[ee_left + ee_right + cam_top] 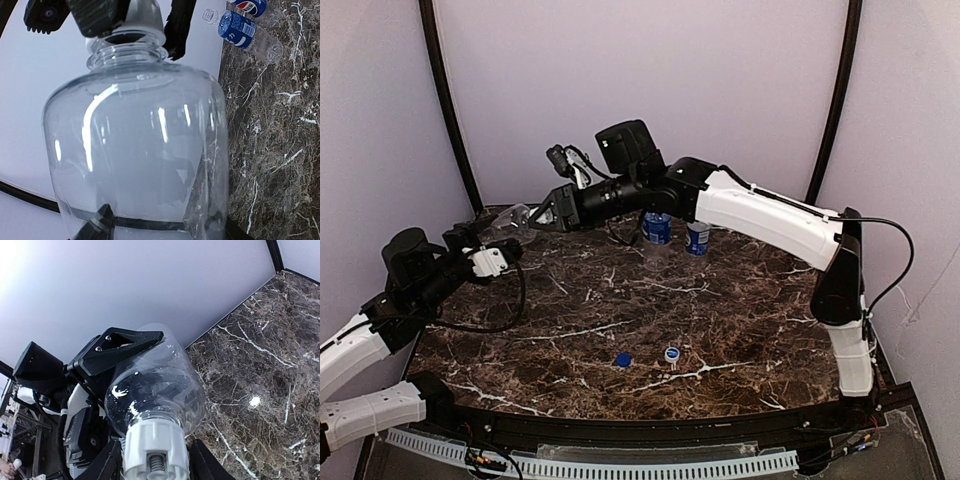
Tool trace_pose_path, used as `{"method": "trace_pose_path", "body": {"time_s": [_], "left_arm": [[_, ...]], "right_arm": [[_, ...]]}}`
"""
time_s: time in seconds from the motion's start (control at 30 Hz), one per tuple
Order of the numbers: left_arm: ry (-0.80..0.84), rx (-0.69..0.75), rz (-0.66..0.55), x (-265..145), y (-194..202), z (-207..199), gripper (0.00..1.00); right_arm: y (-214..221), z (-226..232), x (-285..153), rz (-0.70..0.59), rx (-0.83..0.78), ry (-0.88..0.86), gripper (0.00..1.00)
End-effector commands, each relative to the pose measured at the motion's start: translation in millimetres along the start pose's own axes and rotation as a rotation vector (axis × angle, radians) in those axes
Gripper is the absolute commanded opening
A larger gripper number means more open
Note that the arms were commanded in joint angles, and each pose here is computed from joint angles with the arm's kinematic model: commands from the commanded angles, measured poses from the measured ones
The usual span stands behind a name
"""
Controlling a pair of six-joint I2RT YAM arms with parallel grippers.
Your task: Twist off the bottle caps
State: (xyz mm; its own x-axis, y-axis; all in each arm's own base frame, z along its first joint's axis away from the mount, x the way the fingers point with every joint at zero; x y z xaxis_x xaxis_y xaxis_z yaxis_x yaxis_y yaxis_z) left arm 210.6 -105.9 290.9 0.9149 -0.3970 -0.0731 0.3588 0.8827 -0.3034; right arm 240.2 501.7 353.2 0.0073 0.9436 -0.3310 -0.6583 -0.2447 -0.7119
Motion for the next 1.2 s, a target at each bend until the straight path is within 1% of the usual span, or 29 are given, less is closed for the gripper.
{"method": "trace_pose_path", "body": {"time_s": [0.0, 0.03, 0.07, 0.17, 0.2, 0.23, 0.27, 0.3, 0.33, 0.37, 0.4, 0.43, 0.47, 0.5, 0.53, 0.57, 0.6, 0.63, 0.67, 0.7, 0.77, 0.83, 0.87, 0.9, 1.03, 1.13, 1.17], "left_arm": [[-0.019, 0.025, -0.02, -1.9, -1.9, -2.9, 0.53], [-0.017, 0.026, -0.025, -2.1, -2.6, -3.5, 0.53], [-0.01, 0.028, -0.027, -2.1, -2.6, -5.3, 0.53], [0.011, 0.038, -0.036, -3.4, -3.1, -10.6, 0.53], [0.018, 0.044, -0.04, -3.6, -3.3, -12.4, 0.53], [0.029, 0.046, -0.044, -4.4, -3.4, -14.7, 0.53], [0.039, 0.04, -0.057, -4.9, -4.7, -15.9, 0.53], [0.078, 0.032, -0.059, -6.1, -4.5, -21.0, 0.53], [0.114, -0.003, -0.108, -8.2, -10.8, -19.7, 0.53], [0.241, -0.02, -0.105, -12.7, -9.4, -35.2, 0.53], [0.307, -0.077, -0.187, -18.9, -21.0, -31.9, 0.53], [0.453, -0.134, -0.182, -27.8, -20.6, -47.8, 0.53], [0.529, -0.179, -0.28, -37.1, -33.4, -45.0, 0.53], [0.663, -0.241, -0.272, -48.0, -33.2, -58.7, 0.53], [0.741, -0.292, -0.35, -57.1, -42.4, -59.7, 0.54], [0.833, -0.364, -0.341, -66.3, -43.1, -67.9, 0.54], [0.888, -0.416, -0.385, -72.9, -47.9, -70.8, 0.54], [0.935, -0.484, -0.372, -76.6, -48.4, -75.7, 0.54], [0.961, -0.524, -0.4, -80.2, -51.7, -76.1, 0.54], [0.977, -0.575, -0.398, -80.7, -53.1, -76.7, 0.54], [1.005, -0.676, -0.424, -81.2, -58.9, -73.6, 0.54], [1.01, -0.765, -0.428, -77.2, -62.3, -69.6, 0.53], [0.99, -0.785, -0.44, -73.5, -63.7, -65.4, 0.53], [0.998, -0.835, -0.429, -72.4, -64.5, -63.9, 0.52], [0.956, -0.87, -0.428, -68.3, -63.0, -57.9, 0.52], [0.942, -0.864, -0.412, -69.4, -59.6, -60.0, 0.52], [0.932, -0.858, -0.401, -68.6, -57.9, -61.6, 0.52]], "right_arm": [[-14.8, 5.6, 0.3, -0.047, -0.022, -0.078, 0.36], [-14.0, 4.3, 1.3, -0.042, -0.015, -0.094, 0.31], [-13.3, 2.9, 2.8, -0.039, -0.011, -0.112, 0.29], [-10.4, -3.7, 3.0, -0.027, -0.002, -0.111, 0.28], [-8.8, -5.3, 3.4, -0.024, -0.006, -0.108, 0.25], [-8.9, -5.6, 2.1, -0.024, -0.016, -0.106, 0.17], [-8.4, -4.8, 0.7, -0.024, -0.036, -0.108, 0.05], [-7.9, -3.1, -0.4, -0.022, -0.065, -0.114, 0.0], [-7.6, 0.0, -2.7, -0.019, -0.104, -0.13, 0.0], [-5.6, 4.4, -4.6, -0.012, -0.161, -0.151, 0.0], [-2.8, 11.0, -7.4, -0.005, -0.229, -0.168, 0.0], [1.3, 16.4, -10.5, 0.004, -0.299, -0.181, 0.0], [7.8, 22.7, -13.3, 0.016, -0.38, -0.193, 0.0], [14.4, 30.8, -17.6, 0.026, -0.464, -0.206, 0.0], [23.6, 39.7, -21.0, 0.036, -0.598, -0.229, 0.0], [34.9, 50.0, -24.8, 0.056, -0.666, -0.256, 0.0], [43.8, 64.0, -32.9, 0.053, -0.799, -0.288, 0.0], [56.3, 72.6, -35.0, 0.062, -0.899, -0.316, 0.0], [66.6, 79.9, -37.6, 0.063, -0.987, -0.331, 0.0], [78.4, 85.9, -38.1, 0.068, -1.081, -0.34, 0.0], [97.1, 92.4, -36.0, 0.092, -1.254, -0.315, 0.0], [112.1, 93.9, -32.9, 0.158, -1.368, -0.291, 0.0], [115.0, 95.3, -32.0, 0.186, -1.398, -0.286, 0.0], [116.2, 94.0, -30.8, 0.215, -1.41, -0.279, 0.0], [108.5, 90.3, -31.7, 0.258, -1.446, -0.193, 0.0], [101.5, 85.3, -35.7, 0.251, -1.484, -0.09, 0.0], [94.7, 85.1, -36.6, 0.219, -1.478, -0.036, 0.0]]}}
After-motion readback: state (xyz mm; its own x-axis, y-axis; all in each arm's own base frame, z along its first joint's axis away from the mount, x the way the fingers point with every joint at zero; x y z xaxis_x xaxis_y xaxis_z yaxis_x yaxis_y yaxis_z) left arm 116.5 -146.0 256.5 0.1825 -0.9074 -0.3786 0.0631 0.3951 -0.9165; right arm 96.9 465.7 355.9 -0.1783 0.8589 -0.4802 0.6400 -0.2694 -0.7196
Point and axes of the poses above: each gripper's point midway between its finger pads, its own x axis out along the fingers, its own z axis along the line the jaws close on, y = z × x, the point moved 7 cm from there along -x, back along the fingers, and after that the axes turned 1 degree about x, right-handed, at the moved point
